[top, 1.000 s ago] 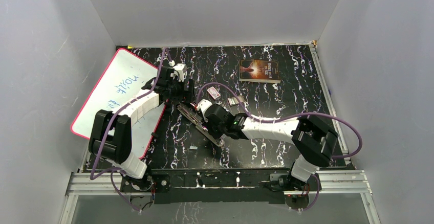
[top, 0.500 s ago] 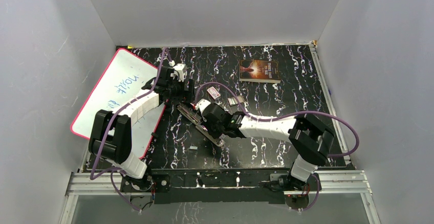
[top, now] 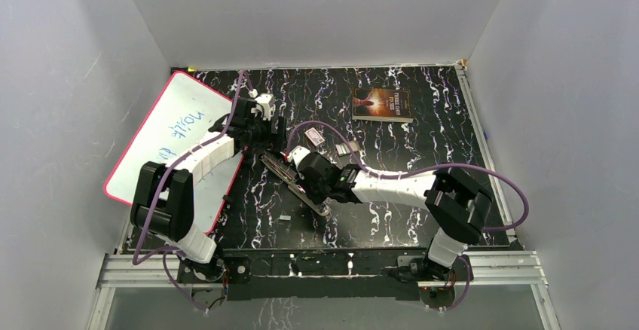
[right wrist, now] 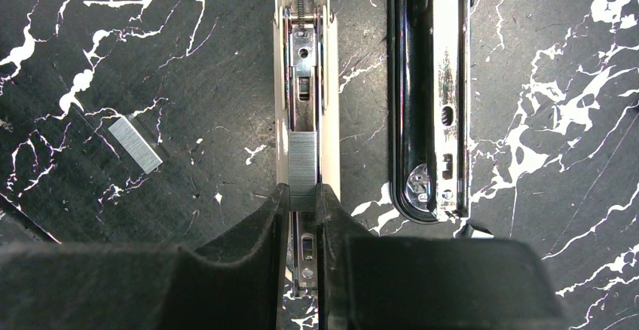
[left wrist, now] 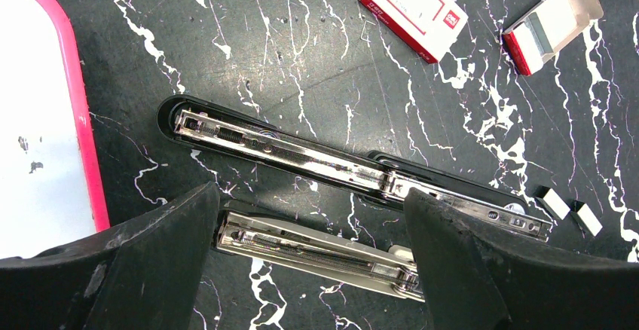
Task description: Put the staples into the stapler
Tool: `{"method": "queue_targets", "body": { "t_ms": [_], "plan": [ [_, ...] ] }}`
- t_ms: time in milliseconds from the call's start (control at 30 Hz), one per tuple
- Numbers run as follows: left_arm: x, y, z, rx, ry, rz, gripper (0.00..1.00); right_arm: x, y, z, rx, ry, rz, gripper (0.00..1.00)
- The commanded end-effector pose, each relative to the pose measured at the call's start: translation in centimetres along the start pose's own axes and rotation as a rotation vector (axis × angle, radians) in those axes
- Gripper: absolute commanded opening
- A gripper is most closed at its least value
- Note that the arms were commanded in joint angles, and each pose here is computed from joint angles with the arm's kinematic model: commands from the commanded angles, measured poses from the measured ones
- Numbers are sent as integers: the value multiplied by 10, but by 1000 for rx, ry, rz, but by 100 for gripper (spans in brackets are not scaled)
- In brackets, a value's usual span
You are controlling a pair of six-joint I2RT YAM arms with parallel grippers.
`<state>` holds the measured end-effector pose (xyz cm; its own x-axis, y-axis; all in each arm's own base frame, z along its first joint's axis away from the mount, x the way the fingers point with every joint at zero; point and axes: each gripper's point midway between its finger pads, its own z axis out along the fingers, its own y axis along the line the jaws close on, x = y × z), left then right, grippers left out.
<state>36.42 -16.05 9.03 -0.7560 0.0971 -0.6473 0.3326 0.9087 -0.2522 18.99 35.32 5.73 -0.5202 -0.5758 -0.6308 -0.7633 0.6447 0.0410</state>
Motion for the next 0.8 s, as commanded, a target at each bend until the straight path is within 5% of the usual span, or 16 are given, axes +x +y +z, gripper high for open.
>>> {"method": "queue_targets", "body": {
  "t_ms": [0, 767],
  "plan": [
    [-16, -3, -6, 7, -34, 14, 92, -3, -1, -5, 18, 15, 0, 0],
    [-15, -2, -4, 7, -30, 13, 92, 10, -4, -13, 20, 42, -3, 0]
  ]
}}
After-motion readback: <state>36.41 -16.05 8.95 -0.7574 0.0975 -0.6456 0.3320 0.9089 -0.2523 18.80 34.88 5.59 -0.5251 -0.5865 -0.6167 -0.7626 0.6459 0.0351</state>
